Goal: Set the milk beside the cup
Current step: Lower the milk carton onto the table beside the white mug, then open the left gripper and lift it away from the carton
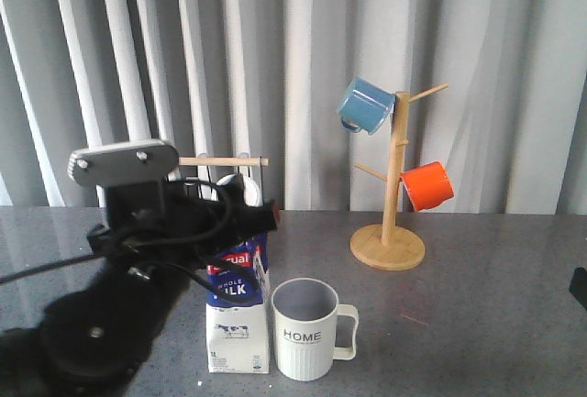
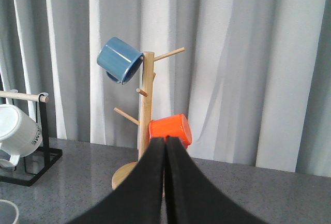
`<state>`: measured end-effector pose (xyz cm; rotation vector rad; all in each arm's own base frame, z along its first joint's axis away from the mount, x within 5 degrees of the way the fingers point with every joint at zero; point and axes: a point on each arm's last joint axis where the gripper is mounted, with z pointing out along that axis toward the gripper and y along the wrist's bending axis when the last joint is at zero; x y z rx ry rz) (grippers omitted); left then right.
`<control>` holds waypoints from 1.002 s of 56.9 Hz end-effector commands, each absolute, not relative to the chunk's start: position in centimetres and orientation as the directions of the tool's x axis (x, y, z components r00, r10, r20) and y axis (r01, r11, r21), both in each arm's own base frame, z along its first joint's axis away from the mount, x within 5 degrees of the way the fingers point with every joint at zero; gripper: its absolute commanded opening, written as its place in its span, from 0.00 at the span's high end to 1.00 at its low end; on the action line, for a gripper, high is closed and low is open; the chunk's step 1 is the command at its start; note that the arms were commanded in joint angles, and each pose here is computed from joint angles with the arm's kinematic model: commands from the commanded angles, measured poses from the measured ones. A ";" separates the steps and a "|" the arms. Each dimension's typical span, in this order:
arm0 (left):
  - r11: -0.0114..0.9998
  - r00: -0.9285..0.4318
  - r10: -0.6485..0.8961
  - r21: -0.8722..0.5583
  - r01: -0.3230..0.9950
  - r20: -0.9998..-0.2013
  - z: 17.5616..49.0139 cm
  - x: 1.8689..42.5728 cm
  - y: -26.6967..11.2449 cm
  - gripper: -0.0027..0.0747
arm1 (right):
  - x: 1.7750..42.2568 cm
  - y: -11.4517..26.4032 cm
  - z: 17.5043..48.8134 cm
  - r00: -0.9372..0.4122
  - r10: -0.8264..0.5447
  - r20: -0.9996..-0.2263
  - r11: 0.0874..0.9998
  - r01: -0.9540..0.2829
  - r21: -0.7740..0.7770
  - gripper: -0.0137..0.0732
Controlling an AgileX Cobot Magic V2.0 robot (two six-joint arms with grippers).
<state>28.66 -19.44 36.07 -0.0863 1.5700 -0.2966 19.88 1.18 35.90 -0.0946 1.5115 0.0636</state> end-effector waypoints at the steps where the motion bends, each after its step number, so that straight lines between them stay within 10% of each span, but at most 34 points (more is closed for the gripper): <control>1: 0.949 0.128 -0.260 -0.228 0.218 -0.957 41.6 26.0 -17.7 0.98 | 19.5 1.3 37.8 0.168 -0.015 -0.986 0.992 -0.117 -0.036 0.85; 19: 0.925 0.260 -0.342 -0.275 0.261 -0.903 46.4 22.1 -14.2 0.97 | 19.5 1.3 37.8 0.168 -0.015 -0.986 0.992 -0.117 -0.036 0.85; 32: 0.745 0.103 -0.603 -0.513 0.427 -0.791 47.5 20.5 -14.1 0.97 | 19.5 1.3 37.8 0.168 -0.015 -0.986 0.992 -0.117 -0.036 0.85; 48: 0.763 0.056 -0.098 -0.039 0.645 -0.994 43.4 19.0 -16.8 0.97 | 19.5 1.3 37.8 0.168 -0.015 -0.986 0.992 -0.117 -0.036 0.85; 57: 0.809 0.041 -0.058 -0.023 0.588 -0.998 40.5 18.3 -13.5 0.97 | 19.5 1.3 37.8 0.168 -0.015 -0.986 0.992 -0.117 -0.036 0.85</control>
